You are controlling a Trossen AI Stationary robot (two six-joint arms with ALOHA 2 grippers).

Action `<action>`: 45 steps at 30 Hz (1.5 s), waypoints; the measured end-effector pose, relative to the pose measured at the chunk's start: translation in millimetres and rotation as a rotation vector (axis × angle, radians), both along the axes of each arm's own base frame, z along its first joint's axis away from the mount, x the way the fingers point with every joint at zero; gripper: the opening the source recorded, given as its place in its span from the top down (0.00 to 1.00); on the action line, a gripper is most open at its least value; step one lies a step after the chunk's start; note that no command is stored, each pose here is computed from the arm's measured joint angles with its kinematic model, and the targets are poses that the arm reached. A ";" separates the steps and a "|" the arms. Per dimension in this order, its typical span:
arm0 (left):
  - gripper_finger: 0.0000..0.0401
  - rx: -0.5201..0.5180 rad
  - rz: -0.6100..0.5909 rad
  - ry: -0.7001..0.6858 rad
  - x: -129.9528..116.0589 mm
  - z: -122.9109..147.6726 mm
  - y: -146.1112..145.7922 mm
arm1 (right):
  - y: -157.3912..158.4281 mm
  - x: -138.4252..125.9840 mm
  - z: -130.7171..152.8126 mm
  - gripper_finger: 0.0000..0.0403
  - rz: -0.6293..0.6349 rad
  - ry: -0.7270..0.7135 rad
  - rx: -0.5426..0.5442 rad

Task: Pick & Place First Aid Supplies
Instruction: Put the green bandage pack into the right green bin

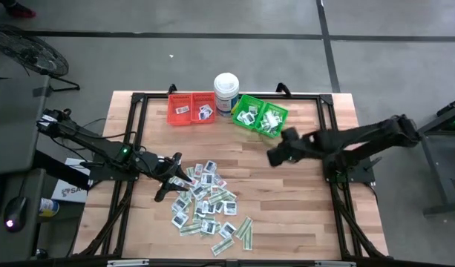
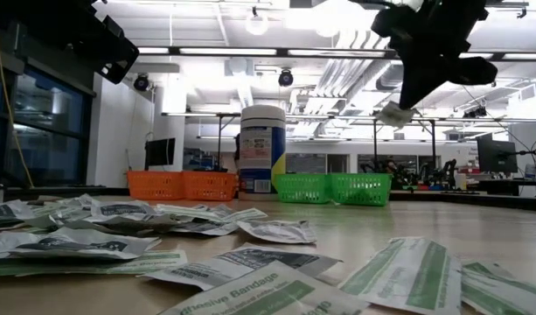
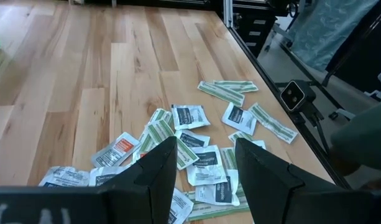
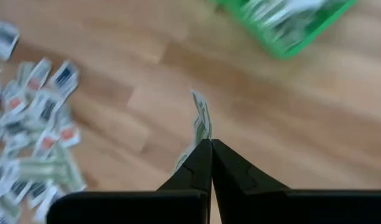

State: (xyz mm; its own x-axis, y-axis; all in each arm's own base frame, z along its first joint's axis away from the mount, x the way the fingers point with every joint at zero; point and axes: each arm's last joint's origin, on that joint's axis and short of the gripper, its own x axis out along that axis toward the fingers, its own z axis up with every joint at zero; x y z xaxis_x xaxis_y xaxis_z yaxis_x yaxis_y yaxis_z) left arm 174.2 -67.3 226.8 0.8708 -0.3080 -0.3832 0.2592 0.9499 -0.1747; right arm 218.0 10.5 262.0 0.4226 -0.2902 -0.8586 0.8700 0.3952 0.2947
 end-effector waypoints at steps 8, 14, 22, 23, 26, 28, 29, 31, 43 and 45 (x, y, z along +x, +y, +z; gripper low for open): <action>0.59 0.008 0.030 -0.010 0.5 0.6 0.8 | -71.3 -21.0 15.0 1.00 0.015 0.014 -0.050; 0.59 0.003 0.084 -0.113 3.9 9.5 1.4 | -125.5 -19.2 9.6 1.00 0.071 -0.043 -0.062; 0.59 0.015 0.173 -0.247 7.1 21.5 3.3 | -186.6 -18.6 -23.3 1.00 0.124 -0.030 -0.019; 0.59 0.015 0.183 -0.251 7.2 22.0 3.5 | -192.4 -18.7 -28.4 1.00 0.129 -0.026 -0.009; 0.59 0.014 0.216 -0.251 7.3 21.9 4.4 | -207.3 -18.9 -41.8 1.00 0.137 -0.020 0.012; 0.59 0.011 0.231 -0.250 7.3 22.0 4.8 | -214.7 -18.1 -49.3 1.00 0.147 -0.024 0.021; 0.59 0.007 0.235 -0.249 7.3 22.0 4.9 | -217.8 -17.6 -52.5 1.00 0.154 -0.032 0.028; 0.59 0.000 0.247 -0.249 7.4 22.0 5.2 | -222.2 -17.6 -58.6 1.00 0.159 -0.032 0.044; 0.59 0.010 0.305 -0.253 7.5 22.1 6.9 | -230.6 -16.2 -75.7 1.00 0.176 0.015 0.061; 0.59 0.010 0.306 -0.253 7.5 22.1 6.9 | -230.8 -16.4 -75.7 0.98 0.185 0.018 0.054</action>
State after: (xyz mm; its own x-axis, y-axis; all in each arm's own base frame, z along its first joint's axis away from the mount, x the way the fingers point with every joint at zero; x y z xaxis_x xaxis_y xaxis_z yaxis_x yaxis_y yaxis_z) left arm 181.7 -60.5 248.9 0.9890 -0.0174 -0.1468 -0.0022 0.9913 -0.1319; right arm 201.6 -220.3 186.4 0.4487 -0.1624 -0.8788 0.7894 0.5329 0.3046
